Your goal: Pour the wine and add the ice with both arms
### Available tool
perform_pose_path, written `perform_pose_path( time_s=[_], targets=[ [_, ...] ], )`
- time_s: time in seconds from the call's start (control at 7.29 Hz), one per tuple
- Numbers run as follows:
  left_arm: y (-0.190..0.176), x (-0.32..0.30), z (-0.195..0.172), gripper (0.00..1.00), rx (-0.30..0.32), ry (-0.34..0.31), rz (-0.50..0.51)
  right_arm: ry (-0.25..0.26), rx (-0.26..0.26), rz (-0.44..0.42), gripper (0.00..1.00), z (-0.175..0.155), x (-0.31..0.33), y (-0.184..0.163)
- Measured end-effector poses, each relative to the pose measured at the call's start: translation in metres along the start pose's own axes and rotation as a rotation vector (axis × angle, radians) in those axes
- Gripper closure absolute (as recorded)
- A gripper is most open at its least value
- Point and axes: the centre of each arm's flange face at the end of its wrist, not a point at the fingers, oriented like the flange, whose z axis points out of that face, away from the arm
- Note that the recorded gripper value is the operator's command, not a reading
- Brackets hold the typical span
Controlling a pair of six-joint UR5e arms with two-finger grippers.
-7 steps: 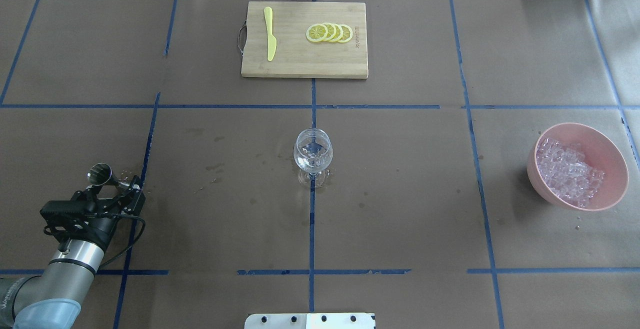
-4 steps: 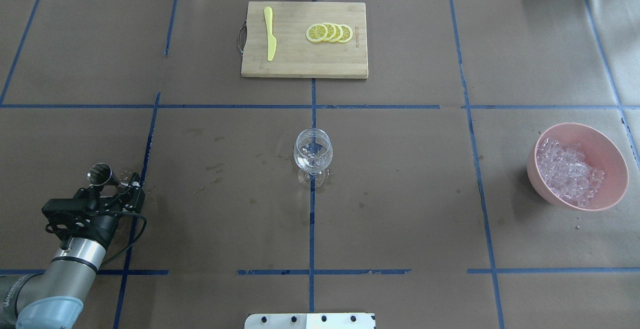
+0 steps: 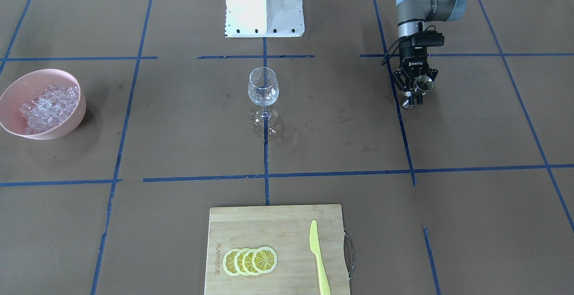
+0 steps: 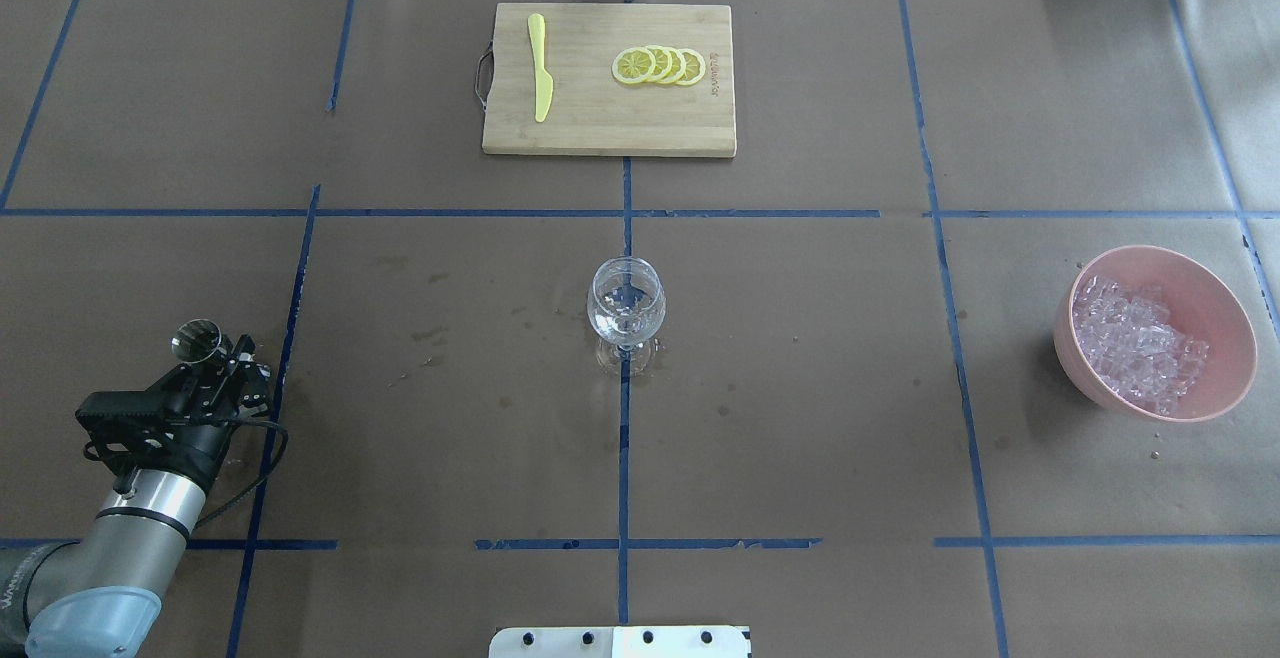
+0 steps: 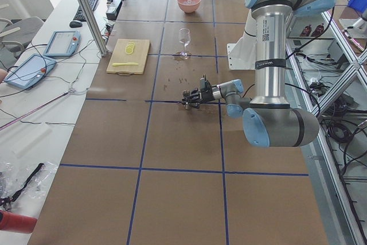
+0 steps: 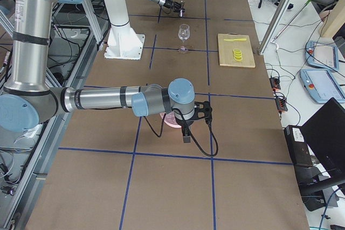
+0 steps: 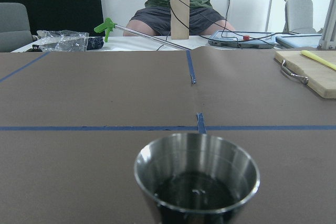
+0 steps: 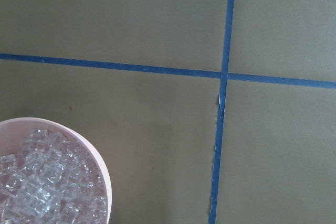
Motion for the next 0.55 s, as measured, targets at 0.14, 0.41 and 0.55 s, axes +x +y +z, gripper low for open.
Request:
perform_pose_path(
  time_s=[0.14, 0.41, 0.55],
  targets=[
    [-0.008, 0.004, 0.002, 1.0, 0.009, 0.0, -0.001, 0.0, 0.001, -0.001, 0.0, 0.0, 0.0, 0.0],
    [-0.046, 0.049, 0.004, 1.0, 0.046, 0.031, 0.027, -0.001, 0.004, -0.004, 0.0, -0.002, -0.002, 0.0],
    [-0.065, 0.082, 0.0, 1.0, 0.062, 0.062, 0.016, -0.002, 0.006, -0.006, 0.0, -0.003, -0.004, 0.0]
  ],
)
